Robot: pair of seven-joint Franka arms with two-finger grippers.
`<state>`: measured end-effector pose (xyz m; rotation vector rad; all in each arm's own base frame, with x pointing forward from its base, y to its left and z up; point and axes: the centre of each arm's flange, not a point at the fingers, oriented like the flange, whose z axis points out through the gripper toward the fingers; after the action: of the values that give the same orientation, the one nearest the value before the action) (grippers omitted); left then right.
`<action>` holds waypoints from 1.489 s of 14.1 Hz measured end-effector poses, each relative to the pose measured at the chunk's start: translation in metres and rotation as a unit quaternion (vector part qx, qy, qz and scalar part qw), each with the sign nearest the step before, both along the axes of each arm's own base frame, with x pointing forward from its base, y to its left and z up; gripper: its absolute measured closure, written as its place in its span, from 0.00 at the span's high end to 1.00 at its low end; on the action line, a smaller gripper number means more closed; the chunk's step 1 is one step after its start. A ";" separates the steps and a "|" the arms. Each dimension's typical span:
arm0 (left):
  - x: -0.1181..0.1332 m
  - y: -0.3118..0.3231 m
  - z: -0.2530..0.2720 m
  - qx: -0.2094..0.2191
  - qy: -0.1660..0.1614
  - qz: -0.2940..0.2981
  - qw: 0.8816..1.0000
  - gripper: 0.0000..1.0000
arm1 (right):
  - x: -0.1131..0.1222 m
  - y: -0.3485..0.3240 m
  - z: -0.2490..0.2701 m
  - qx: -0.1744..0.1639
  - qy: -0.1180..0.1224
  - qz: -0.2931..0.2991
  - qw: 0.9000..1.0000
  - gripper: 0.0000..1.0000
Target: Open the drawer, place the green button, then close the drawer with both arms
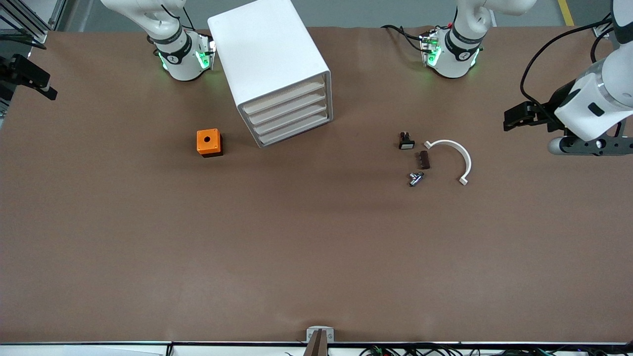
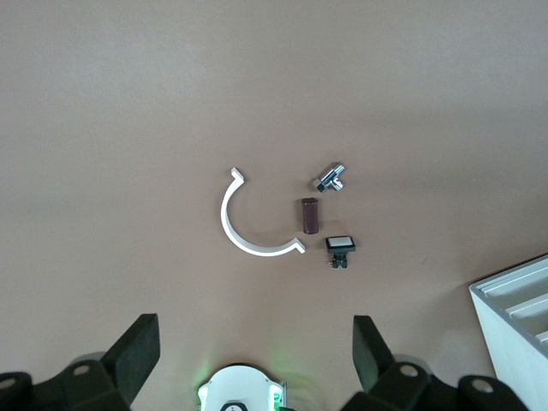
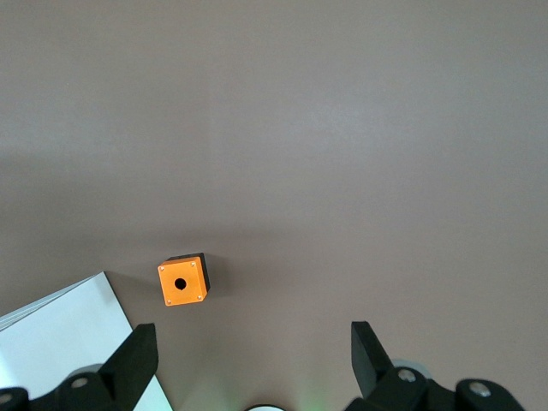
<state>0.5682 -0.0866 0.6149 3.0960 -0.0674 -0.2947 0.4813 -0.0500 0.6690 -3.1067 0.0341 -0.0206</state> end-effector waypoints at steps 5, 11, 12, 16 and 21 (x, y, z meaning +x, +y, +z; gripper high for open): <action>0.009 0.014 -0.011 -0.023 -0.005 -0.001 1.000 1.00 | 0.001 0.002 -0.003 0.001 0.000 0.004 1.000 1.00; 0.011 0.011 -0.021 -0.017 -0.006 -0.009 1.000 1.00 | 0.001 0.004 -0.003 0.011 -0.001 0.007 1.000 1.00; 0.012 0.012 -0.021 -0.017 -0.010 -0.008 1.000 1.00 | 0.001 0.004 -0.003 0.011 -0.001 0.007 1.000 1.00; 0.020 0.028 -0.014 -0.019 -0.041 0.008 0.999 1.00 | 0.003 0.002 -0.001 0.004 -0.009 0.005 1.000 1.00; 0.010 0.061 0.014 -0.011 -0.073 0.034 0.997 1.00 | 0.003 0.000 -0.001 -0.003 -0.012 0.005 1.000 1.00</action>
<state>0.5786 -0.0258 0.6289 3.0856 0.0318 -0.0652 0.4847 -0.0497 0.6681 -3.1116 0.0186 -0.0579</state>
